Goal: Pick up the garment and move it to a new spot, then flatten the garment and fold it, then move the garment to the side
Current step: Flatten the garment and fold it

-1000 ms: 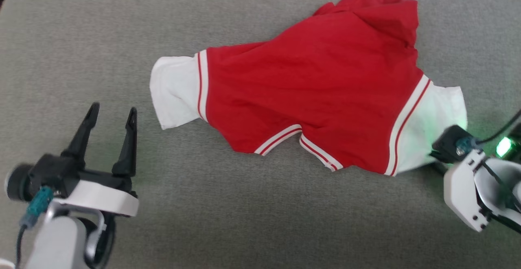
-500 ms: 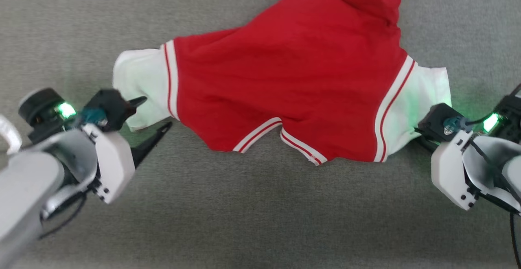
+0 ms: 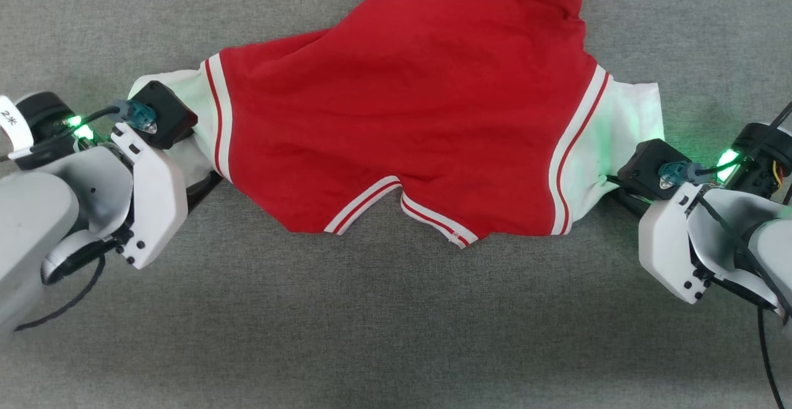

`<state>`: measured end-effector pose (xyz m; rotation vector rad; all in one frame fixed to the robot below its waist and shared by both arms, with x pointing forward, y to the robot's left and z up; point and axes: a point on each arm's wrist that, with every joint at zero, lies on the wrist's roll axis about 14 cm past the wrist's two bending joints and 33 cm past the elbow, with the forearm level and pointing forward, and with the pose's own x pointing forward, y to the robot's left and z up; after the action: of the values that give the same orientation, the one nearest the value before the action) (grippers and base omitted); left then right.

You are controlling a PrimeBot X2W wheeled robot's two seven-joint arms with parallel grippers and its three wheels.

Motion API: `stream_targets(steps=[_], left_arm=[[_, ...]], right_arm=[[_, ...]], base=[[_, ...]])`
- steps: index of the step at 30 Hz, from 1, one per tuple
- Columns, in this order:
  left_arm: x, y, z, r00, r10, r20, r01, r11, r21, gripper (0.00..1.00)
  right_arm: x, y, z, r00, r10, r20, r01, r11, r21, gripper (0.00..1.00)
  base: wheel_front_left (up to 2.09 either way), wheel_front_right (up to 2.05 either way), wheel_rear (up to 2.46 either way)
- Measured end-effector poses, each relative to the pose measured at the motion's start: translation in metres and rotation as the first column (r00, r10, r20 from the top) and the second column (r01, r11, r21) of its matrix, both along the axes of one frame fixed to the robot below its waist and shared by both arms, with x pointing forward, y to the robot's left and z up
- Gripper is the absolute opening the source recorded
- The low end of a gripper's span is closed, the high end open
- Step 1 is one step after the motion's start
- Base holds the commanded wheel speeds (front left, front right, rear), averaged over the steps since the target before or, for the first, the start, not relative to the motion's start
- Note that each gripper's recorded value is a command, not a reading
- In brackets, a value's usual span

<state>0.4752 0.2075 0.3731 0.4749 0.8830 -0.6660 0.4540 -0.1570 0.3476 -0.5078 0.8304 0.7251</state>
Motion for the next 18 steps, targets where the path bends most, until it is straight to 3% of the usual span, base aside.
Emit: stream_targets(steps=[1,2,3,4,5,12,18], left_arm=[[-0.002,-0.001,-0.001,1.0,0.003,-0.008,-0.003,1.0,-0.004,1.0],[-0.005,-0.002,-0.003,1.0,0.002,-0.021,-0.002,1.0,-0.004,0.68],[-0.007,-0.003,-0.004,1.0,0.001,-0.028,-0.001,1.0,-0.003,0.45],[-0.008,-0.004,-0.003,1.0,0.001,-0.028,-0.001,1.0,-0.003,0.31],[-0.01,-0.004,-0.002,1.0,0.007,-0.031,-0.007,1.0,-0.007,0.0],[-0.008,-0.003,0.016,0.996,0.064,0.061,-0.057,0.992,-0.109,0.0],[-0.001,-0.016,0.063,0.969,0.144,0.199,-0.073,0.942,-0.327,0.0]], right_arm=[[0.0,0.0,0.0,1.0,-0.002,0.001,0.002,1.0,0.003,0.0],[0.0,0.0,0.001,1.0,-0.004,0.003,0.004,1.0,0.005,0.0],[0.0,0.0,0.001,1.0,-0.006,0.005,0.006,1.0,0.007,0.0],[0.0,0.0,0.002,1.0,-0.009,0.01,0.009,1.0,0.01,0.0],[0.0,0.0,0.004,1.0,-0.011,0.016,0.011,1.0,0.015,0.0],[0.008,-0.006,0.029,0.989,-0.093,0.114,0.083,0.993,0.09,0.0],[0.017,-0.034,0.074,0.941,-0.213,0.261,0.174,0.971,0.166,0.0]], base=[[0.0,0.0,0.0],[0.0,0.0,0.0],[0.0,0.0,0.0],[0.0,0.0,0.0],[0.0,0.0,0.0],[0.0,0.0,0.0],[0.0,0.0,0.0]])
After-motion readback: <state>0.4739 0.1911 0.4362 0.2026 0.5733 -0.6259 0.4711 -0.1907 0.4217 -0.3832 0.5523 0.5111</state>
